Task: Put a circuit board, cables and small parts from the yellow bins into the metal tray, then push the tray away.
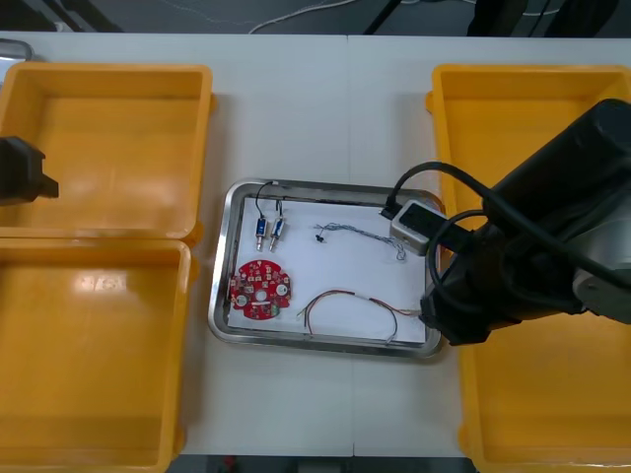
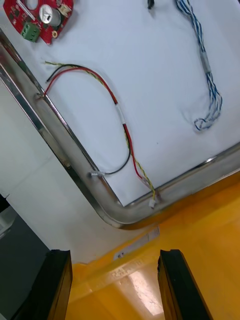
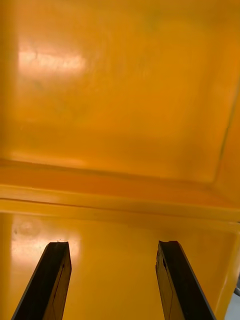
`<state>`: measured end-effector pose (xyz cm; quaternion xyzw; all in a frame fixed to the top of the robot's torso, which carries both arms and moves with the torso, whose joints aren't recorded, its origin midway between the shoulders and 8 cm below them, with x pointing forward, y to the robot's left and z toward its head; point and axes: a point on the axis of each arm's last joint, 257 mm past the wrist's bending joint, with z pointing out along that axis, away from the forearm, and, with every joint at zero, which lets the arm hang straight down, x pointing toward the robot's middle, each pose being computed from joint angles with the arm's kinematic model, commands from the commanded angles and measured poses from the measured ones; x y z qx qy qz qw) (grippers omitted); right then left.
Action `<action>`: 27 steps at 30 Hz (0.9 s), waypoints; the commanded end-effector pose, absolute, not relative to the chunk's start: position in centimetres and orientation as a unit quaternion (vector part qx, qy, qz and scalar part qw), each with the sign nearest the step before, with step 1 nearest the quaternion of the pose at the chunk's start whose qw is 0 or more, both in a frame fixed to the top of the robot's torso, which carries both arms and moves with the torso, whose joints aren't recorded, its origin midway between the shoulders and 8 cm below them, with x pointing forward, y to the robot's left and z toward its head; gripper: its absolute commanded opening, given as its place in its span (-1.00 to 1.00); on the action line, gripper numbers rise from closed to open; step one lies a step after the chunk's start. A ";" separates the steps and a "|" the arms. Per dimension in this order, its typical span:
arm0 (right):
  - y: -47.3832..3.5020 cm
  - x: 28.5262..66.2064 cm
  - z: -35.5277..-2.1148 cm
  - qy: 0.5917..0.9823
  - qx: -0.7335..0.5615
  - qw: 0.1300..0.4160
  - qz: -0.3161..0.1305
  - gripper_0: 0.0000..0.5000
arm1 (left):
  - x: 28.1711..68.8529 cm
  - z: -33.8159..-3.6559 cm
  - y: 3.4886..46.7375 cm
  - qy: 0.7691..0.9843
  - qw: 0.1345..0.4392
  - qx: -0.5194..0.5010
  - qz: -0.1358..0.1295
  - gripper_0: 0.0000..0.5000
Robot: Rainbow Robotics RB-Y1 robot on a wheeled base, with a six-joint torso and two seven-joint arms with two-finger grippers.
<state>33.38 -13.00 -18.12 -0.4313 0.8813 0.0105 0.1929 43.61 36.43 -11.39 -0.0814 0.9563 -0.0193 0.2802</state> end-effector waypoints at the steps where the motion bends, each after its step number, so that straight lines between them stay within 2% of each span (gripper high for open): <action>1: -8.9 33.9 -18.3 0.845 -0.490 0.213 0.003 1.00 | 42.2 -11.7 38.2 0.959 0.276 -0.070 0.009 1.00; 14: -1.7 34.7 -22.9 0.793 -0.569 0.216 -0.028 1.00 | 42.2 -12.4 38.9 0.960 0.275 -0.032 0.036 1.00; 17: -0.6 34.8 -24.1 0.770 -0.600 0.214 -0.042 1.00 | 42.2 -12.5 38.8 0.961 0.273 -0.021 0.040 1.00; 20: -0.1 34.8 -25.9 0.744 -0.634 0.204 -0.062 1.00 | 42.2 -12.7 39.0 0.961 0.269 0.011 0.056 1.00; 27: 0.7 34.0 -28.7 0.720 -0.659 0.205 -0.071 1.00 | 42.2 -12.8 38.5 0.962 0.269 0.015 0.051 1.00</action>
